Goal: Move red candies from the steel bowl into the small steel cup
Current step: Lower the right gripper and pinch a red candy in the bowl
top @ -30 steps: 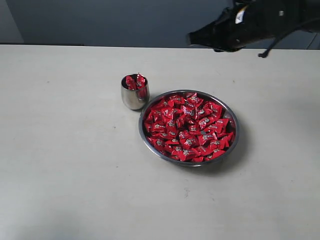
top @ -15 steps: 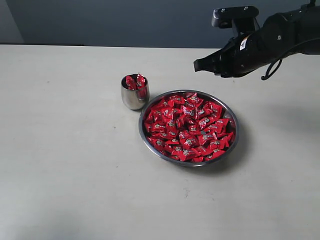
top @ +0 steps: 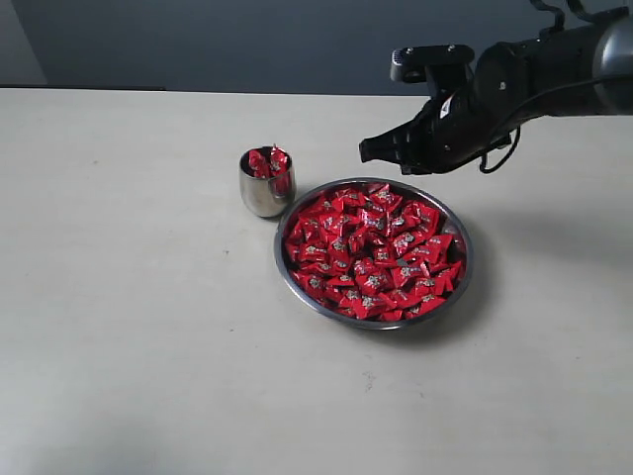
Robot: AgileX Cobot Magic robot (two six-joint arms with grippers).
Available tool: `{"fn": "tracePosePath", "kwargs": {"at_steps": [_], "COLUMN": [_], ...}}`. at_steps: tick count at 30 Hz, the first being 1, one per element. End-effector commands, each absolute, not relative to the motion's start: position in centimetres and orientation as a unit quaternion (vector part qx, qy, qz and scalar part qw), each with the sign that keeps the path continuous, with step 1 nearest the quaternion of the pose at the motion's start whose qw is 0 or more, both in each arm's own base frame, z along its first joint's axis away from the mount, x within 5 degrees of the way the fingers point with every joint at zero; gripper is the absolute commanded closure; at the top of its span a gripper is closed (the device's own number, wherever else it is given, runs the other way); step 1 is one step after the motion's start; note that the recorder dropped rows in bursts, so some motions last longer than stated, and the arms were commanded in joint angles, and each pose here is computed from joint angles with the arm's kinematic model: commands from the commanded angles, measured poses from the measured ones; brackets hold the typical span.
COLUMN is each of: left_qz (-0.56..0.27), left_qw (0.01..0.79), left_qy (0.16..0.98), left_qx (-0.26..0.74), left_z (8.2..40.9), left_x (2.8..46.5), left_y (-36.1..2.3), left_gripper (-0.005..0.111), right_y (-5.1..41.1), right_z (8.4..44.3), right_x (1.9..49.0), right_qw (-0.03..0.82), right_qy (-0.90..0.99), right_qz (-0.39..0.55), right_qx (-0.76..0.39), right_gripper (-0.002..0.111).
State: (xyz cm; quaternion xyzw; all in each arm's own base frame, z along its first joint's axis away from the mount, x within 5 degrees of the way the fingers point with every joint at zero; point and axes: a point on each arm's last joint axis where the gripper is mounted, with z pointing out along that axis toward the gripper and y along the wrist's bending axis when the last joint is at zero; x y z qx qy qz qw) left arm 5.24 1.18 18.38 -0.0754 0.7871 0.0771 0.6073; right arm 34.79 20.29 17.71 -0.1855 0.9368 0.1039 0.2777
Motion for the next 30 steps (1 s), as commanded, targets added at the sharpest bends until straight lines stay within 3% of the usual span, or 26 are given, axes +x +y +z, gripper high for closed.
{"fn": "tracePosePath", "kwargs": {"at_steps": [1, 10, 30], "left_qz": [0.073, 0.073, 0.073], "left_qw": [0.612, 0.612, 0.612], "left_qy": [0.784, 0.784, 0.784], "left_qx": [-0.075, -0.075, -0.075], "left_z": [18.3, 18.3, 18.3], "left_x": [5.3, 5.3, 5.3], "left_y": [1.1, 1.1, 1.1], "left_gripper": [0.106, 0.106, 0.106], "right_y": [21.9, 23.2, 23.3], "right_z": [18.1, 17.6, 13.7], "right_x": [35.3, 37.3, 37.9], "right_qw": [0.256, 0.192, 0.144], "right_qy": [0.938, 0.95, 0.957], "right_qz": [0.103, 0.082, 0.051], "right_qx": [-0.207, -0.231, -0.245], "right_gripper": [0.108, 0.073, 0.073]}}
